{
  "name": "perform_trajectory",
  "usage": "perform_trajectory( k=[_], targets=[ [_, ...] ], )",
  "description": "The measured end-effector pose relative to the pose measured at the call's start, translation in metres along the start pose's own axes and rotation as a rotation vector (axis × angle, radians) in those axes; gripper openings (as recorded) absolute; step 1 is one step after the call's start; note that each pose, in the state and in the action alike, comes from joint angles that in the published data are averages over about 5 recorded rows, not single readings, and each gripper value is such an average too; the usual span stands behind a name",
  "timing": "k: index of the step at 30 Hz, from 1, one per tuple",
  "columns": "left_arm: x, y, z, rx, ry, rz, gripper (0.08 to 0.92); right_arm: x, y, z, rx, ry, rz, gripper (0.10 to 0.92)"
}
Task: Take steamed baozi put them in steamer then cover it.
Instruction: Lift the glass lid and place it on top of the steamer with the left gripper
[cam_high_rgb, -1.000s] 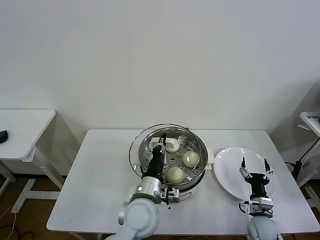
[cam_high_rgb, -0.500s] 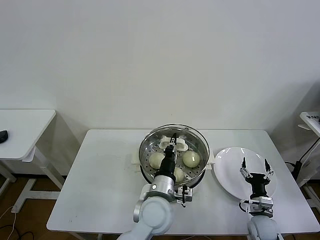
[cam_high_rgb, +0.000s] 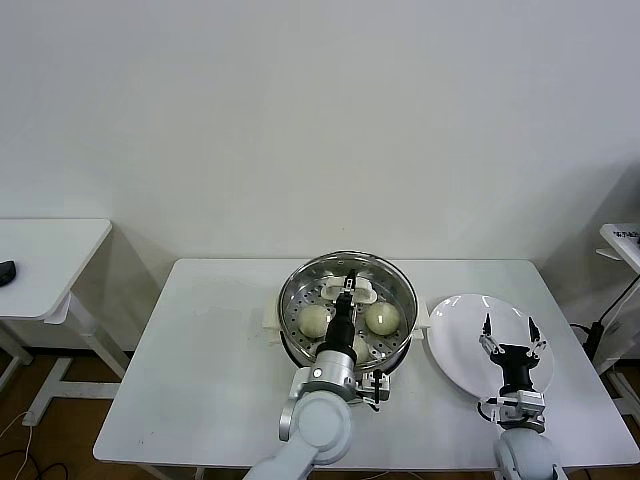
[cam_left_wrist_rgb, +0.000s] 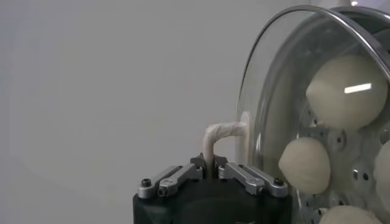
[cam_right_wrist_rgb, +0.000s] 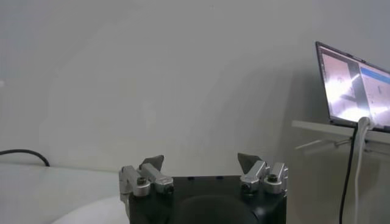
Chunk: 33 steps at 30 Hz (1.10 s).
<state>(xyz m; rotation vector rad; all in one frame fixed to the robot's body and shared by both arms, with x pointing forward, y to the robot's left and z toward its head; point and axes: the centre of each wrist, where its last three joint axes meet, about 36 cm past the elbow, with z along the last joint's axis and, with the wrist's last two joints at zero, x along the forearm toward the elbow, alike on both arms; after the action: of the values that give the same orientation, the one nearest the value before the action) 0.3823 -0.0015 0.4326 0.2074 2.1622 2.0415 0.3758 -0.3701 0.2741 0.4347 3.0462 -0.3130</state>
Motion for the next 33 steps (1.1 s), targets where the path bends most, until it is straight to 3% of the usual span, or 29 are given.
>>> perform_trajectory(
  k=[33],
  targets=[
    [-0.007,-0.018,0.005,-0.081,0.027,0.023,0.188,-0.005,0.002,-0.001,-0.003,-0.009,-0.002,0.823]
  ],
)
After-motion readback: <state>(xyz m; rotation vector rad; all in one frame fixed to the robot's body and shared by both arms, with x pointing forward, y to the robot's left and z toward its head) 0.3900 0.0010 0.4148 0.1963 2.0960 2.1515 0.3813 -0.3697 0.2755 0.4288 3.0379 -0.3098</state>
